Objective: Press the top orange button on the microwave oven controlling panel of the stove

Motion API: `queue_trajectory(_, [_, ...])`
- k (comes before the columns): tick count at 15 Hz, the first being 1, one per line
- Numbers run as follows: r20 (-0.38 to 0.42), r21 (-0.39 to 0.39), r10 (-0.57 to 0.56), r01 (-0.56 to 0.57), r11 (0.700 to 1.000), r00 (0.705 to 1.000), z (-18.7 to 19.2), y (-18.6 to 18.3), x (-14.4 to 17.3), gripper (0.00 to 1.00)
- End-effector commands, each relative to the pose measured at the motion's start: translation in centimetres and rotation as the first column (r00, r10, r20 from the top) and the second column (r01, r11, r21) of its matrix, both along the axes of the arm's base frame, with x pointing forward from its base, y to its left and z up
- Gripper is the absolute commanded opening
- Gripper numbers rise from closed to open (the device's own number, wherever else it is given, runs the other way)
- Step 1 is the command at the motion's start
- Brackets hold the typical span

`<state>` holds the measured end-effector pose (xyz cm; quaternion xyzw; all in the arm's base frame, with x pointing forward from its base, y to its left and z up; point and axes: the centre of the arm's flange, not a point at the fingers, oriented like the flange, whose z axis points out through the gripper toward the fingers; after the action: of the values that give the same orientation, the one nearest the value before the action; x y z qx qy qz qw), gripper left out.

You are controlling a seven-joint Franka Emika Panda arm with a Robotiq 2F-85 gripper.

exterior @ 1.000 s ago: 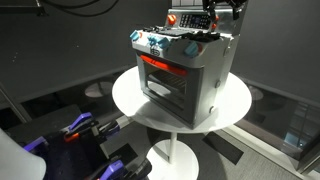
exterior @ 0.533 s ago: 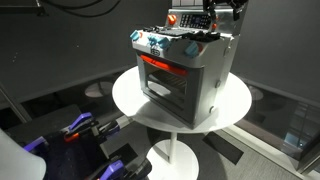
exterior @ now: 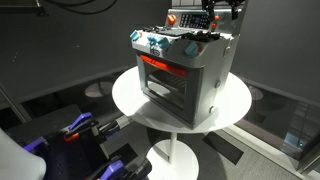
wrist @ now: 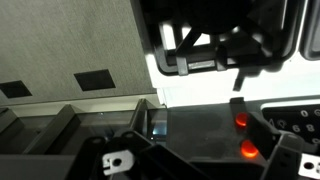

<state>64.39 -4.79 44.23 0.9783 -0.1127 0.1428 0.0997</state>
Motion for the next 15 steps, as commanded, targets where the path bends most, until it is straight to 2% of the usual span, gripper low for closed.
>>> queue_trajectory(1, [-0.057,0.04,-0.034,0.036,0.999,0.998,1.8,0.2,-2.8,1.0])
queue_trajectory(8, [-0.19,0.088,-0.079,0.098,0.991,0.978,2.9,0.9,-8.3,1.0])
queue_trajectory(15, [-0.288,0.168,-0.044,0.095,0.981,0.957,3.2,2.4,-14.6,1.0])
